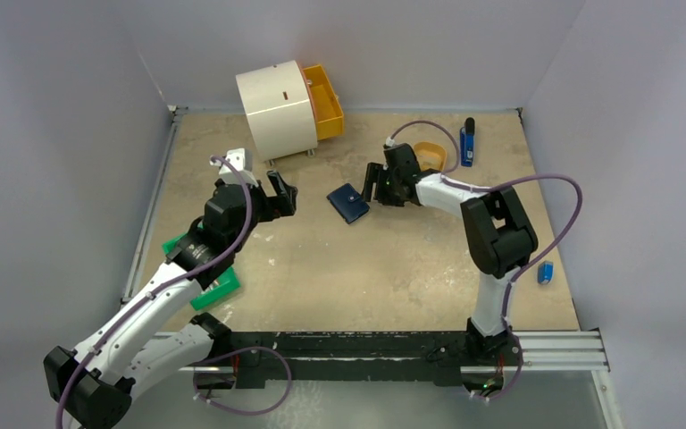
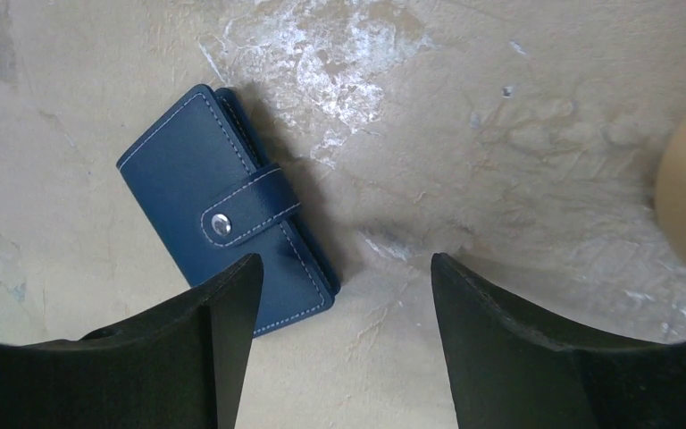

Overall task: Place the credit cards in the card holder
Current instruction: Move the card holder to the center of the board.

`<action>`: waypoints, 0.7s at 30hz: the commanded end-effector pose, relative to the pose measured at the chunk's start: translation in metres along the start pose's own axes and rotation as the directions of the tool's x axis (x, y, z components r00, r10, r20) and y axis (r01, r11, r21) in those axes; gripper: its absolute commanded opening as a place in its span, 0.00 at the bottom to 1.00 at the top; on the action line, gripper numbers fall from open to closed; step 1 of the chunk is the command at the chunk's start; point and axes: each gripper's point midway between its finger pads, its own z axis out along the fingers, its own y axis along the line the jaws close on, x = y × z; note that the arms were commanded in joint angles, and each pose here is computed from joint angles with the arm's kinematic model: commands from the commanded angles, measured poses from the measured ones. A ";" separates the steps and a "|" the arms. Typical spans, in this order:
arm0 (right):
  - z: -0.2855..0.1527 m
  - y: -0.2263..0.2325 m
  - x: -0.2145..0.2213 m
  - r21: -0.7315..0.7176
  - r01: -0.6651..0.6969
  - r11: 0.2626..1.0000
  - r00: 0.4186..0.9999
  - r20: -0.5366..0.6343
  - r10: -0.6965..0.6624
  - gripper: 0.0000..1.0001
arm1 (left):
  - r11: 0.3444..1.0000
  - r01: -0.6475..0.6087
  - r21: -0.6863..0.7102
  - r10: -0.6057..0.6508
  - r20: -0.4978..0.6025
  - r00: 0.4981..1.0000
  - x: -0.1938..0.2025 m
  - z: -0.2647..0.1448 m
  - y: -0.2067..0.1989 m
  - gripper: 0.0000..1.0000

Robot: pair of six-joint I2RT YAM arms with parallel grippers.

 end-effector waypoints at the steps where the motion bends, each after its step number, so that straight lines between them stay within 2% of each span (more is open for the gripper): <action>1: 0.001 0.026 -0.022 -0.091 0.039 0.995 0.998 0.043 -0.035 0.70 | 0.999 0.015 0.040 -0.017 0.038 0.999 -0.018 -0.002 -0.012 0.91; 5: 0.007 0.029 -0.013 -0.119 0.028 0.992 1.000 0.013 -0.026 0.66 | 0.999 0.013 0.037 -0.014 0.037 0.999 -0.018 -0.002 -0.011 0.91; 9: 0.007 0.039 -0.007 -0.157 0.032 0.987 0.999 0.009 -0.031 0.54 | 0.999 0.012 0.037 -0.014 0.039 0.999 -0.018 -0.001 -0.011 0.91; 16: 0.005 0.041 0.014 -0.171 0.024 0.985 0.999 -0.022 -0.029 0.43 | 0.999 0.011 0.040 -0.013 0.034 0.999 -0.017 0.000 -0.012 0.91; 21: 0.001 0.033 0.030 -0.162 0.002 0.987 0.999 -0.037 -0.008 0.28 | 0.999 0.011 0.040 -0.012 0.029 1.000 -0.015 0.001 -0.012 0.91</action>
